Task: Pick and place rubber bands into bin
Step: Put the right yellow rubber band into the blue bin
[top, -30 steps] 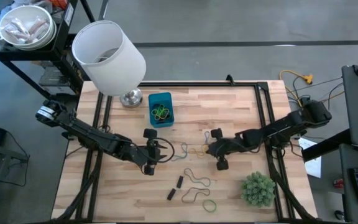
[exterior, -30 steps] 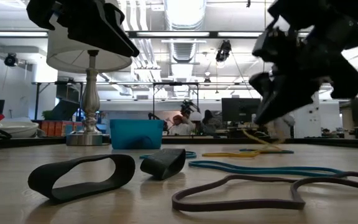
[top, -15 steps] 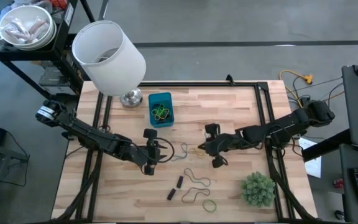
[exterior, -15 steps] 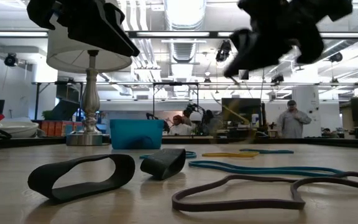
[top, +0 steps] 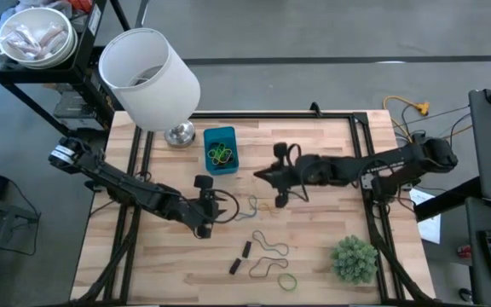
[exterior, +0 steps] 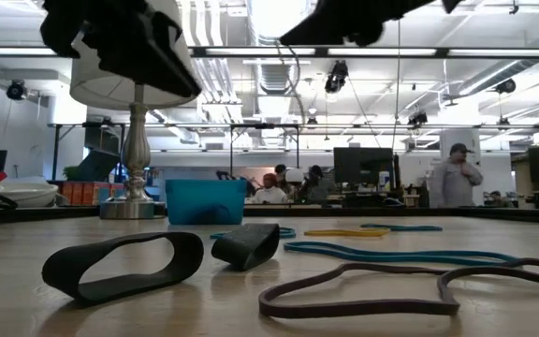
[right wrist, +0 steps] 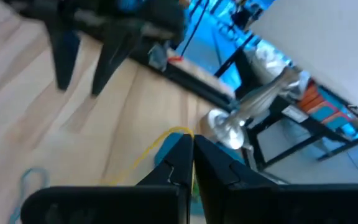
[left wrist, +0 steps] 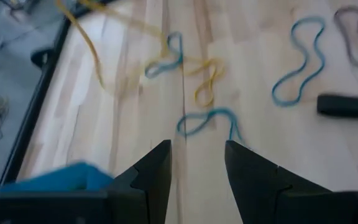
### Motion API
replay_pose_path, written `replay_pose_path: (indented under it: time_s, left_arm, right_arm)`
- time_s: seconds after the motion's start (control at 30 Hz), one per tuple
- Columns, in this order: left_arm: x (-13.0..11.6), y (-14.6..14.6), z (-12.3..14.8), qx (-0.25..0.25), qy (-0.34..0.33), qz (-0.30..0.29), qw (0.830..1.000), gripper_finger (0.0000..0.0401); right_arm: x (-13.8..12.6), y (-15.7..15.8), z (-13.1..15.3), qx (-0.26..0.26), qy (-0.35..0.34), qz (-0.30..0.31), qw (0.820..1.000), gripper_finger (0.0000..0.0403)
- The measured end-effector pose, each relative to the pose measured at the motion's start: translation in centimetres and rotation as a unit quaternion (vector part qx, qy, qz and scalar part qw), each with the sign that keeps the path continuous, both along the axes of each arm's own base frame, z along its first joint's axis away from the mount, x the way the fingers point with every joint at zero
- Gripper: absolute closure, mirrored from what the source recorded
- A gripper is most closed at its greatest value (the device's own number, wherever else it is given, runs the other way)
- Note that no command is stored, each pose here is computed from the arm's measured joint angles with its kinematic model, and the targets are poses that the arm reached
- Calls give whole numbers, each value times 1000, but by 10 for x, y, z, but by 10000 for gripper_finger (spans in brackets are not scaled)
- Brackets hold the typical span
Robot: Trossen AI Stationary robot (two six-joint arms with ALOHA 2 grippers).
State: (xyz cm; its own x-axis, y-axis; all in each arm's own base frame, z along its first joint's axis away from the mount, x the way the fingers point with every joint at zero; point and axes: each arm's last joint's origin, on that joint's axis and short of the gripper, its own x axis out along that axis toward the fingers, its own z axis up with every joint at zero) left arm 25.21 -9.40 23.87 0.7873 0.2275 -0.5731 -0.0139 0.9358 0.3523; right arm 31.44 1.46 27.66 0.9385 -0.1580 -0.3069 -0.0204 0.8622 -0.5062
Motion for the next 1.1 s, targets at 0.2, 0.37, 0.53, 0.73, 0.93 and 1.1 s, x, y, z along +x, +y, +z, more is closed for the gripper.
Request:
replay_pose_path:
  time_s: [0.2,0.37,0.53,0.73,0.93,1.1]
  left_arm:
    - [-16,5,-6,-42,52,59,996,266]
    - [-28,7,-12,-76,84,115,987,266]
    - [-34,10,-20,-84,105,147,980,266]
    - [-40,12,-28,-89,122,157,976,266]
    - [-42,11,-28,-101,127,155,975,266]
    - [-42,10,-28,-106,128,152,974,266]
  right_arm:
    - [10,-34,1,17,-39,7,999,394]
    - [26,-59,-13,36,-61,10,997,394]
    - [53,-81,-30,44,-49,-5,998,394]
    - [94,-108,-45,65,-40,-33,997,394]
    - [123,-133,-57,111,-7,-55,992,394]
    - [132,-153,-75,153,50,-91,983,394]
